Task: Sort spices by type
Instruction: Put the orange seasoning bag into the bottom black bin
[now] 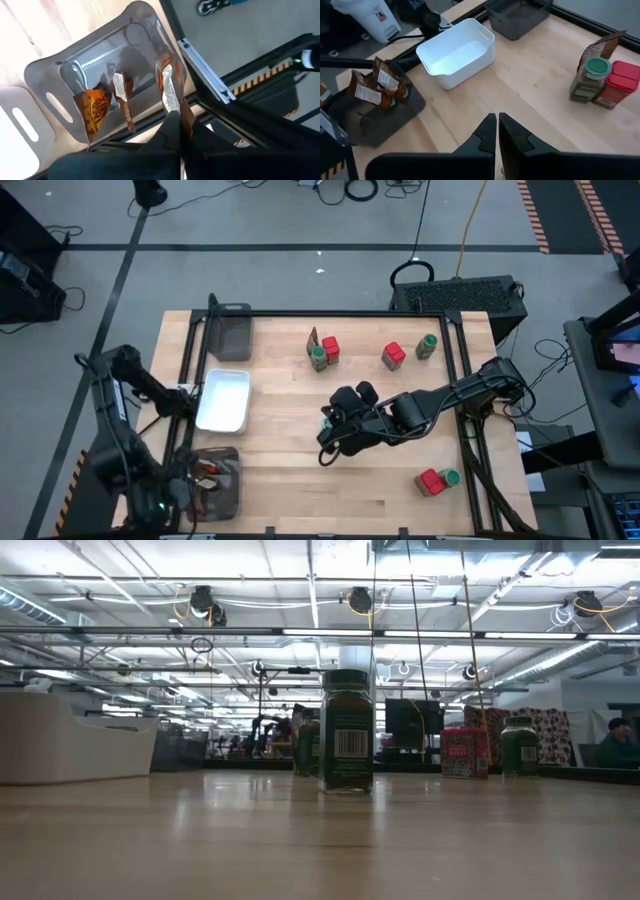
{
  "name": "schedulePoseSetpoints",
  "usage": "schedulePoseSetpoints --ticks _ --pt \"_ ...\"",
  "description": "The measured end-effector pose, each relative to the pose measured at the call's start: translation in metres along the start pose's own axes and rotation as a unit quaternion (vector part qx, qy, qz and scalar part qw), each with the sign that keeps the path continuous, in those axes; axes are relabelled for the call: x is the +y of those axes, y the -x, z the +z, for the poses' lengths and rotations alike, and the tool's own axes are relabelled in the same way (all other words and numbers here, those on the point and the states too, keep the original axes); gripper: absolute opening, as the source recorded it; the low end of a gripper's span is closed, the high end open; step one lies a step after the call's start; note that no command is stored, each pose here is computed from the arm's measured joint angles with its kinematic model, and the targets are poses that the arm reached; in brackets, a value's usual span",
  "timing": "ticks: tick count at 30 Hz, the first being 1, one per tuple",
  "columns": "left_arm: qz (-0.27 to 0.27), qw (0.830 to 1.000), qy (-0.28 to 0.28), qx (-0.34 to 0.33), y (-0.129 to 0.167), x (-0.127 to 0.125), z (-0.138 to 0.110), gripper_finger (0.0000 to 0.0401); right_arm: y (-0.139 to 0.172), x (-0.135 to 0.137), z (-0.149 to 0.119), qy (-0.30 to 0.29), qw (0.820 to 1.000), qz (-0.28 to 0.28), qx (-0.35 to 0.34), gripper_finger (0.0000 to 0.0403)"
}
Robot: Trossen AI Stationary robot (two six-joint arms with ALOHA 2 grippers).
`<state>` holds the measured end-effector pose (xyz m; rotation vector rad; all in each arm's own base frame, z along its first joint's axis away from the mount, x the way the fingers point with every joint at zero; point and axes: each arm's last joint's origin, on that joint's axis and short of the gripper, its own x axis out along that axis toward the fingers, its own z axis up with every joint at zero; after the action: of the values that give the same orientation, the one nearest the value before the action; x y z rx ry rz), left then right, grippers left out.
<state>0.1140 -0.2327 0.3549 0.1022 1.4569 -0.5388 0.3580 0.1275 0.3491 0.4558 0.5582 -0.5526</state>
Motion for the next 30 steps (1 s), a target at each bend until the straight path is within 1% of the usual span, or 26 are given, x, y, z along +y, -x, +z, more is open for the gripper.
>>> schedulePoseSetpoints --ticks 4,9,12,16,22,27,30 --pt "0.019 1.0 0.003 0.022 -0.017 -0.005 0.009 0.0 0.0 0.001 -0.001 0.024 0.999 0.012 0.017 0.0" --pt "0.047 0.997 0.012 0.055 -0.044 -0.008 0.022 0.0 0.003 0.003 -0.007 0.056 0.996 0.039 0.058 0.0" --pt "0.062 0.995 0.018 0.072 -0.058 -0.008 0.03 0.0 0.008 0.007 -0.013 0.071 0.994 0.047 0.063 0.0" --pt "0.08 0.992 0.041 0.094 -0.075 -0.002 0.042 0.0 0.018 0.014 -0.023 0.086 0.992 0.059 0.064 0.0" --pt "0.093 0.983 0.066 0.142 -0.099 0.007 0.056 0.0 0.026 0.021 -0.034 0.105 0.99 0.072 0.068 0.0" --pt "0.102 0.975 0.063 0.187 -0.117 0.012 0.061 0.0 0.032 0.026 -0.045 0.114 0.988 0.078 0.075 0.0" --pt "0.094 0.972 0.056 0.207 -0.124 0.012 0.062 0.0 0.035 0.031 -0.054 0.124 0.985 0.084 0.08 0.0"
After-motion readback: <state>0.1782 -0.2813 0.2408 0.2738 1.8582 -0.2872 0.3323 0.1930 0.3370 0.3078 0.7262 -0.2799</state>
